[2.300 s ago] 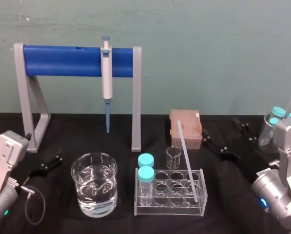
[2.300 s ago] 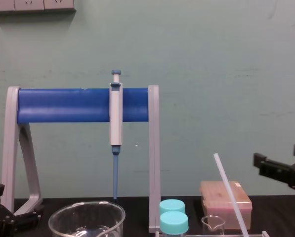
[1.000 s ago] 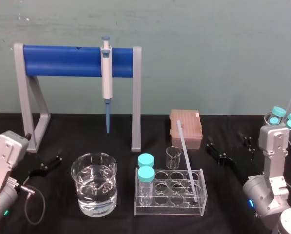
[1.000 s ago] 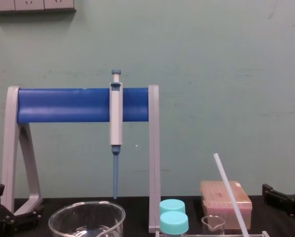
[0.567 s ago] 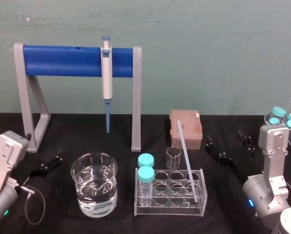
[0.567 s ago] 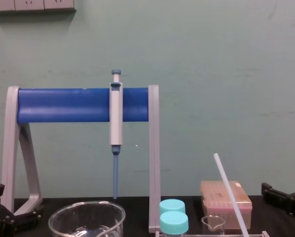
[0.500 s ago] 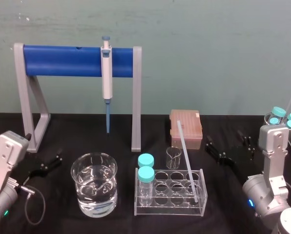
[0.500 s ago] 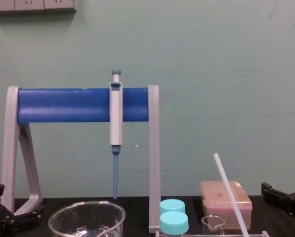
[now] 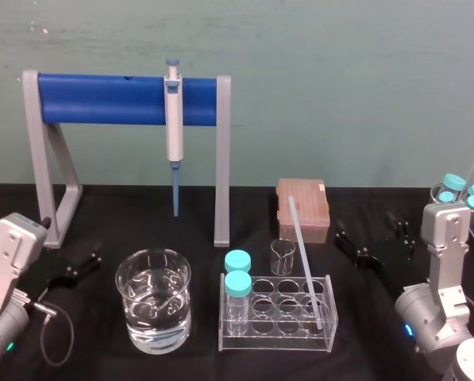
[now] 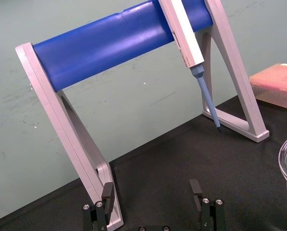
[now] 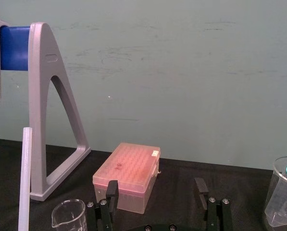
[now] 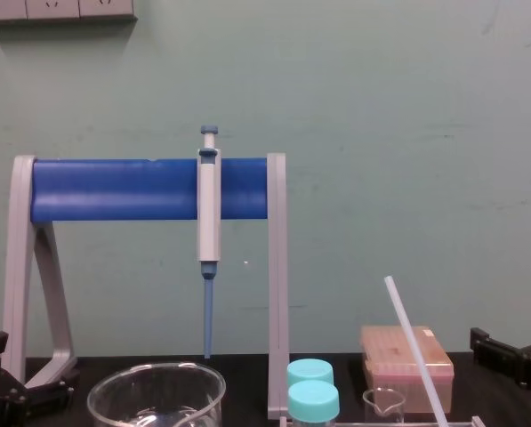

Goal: Pick up the stirring rod with one hand, then place it down.

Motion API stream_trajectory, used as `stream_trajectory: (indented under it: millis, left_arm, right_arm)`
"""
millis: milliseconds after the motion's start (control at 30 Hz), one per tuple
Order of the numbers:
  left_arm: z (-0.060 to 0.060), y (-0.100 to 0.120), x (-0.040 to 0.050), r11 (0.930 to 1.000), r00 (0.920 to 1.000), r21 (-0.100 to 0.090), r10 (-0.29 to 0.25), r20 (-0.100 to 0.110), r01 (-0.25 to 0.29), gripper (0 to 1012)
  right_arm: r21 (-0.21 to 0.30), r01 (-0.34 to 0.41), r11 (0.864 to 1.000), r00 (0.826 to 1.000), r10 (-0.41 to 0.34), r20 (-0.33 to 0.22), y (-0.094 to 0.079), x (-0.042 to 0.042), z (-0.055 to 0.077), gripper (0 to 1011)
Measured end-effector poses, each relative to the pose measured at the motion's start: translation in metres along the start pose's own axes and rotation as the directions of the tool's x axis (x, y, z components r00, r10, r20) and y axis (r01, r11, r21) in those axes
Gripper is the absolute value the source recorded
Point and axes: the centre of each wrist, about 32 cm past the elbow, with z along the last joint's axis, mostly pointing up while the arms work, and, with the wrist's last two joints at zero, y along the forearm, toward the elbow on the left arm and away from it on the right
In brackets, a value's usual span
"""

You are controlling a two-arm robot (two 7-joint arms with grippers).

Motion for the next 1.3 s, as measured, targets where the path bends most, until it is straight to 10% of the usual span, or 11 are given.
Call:
stream_trajectory:
  millis: [1300]
  left_arm:
    - [0.0000, 0.0000, 0.0000, 1.0000, 1.0000, 0.000, 0.000, 0.000, 0.000, 1005]
  right_arm:
    - [0.000, 0.000, 1.000, 1.000, 0.000, 0.000, 0.0000, 0.0000, 0.0000, 1000]
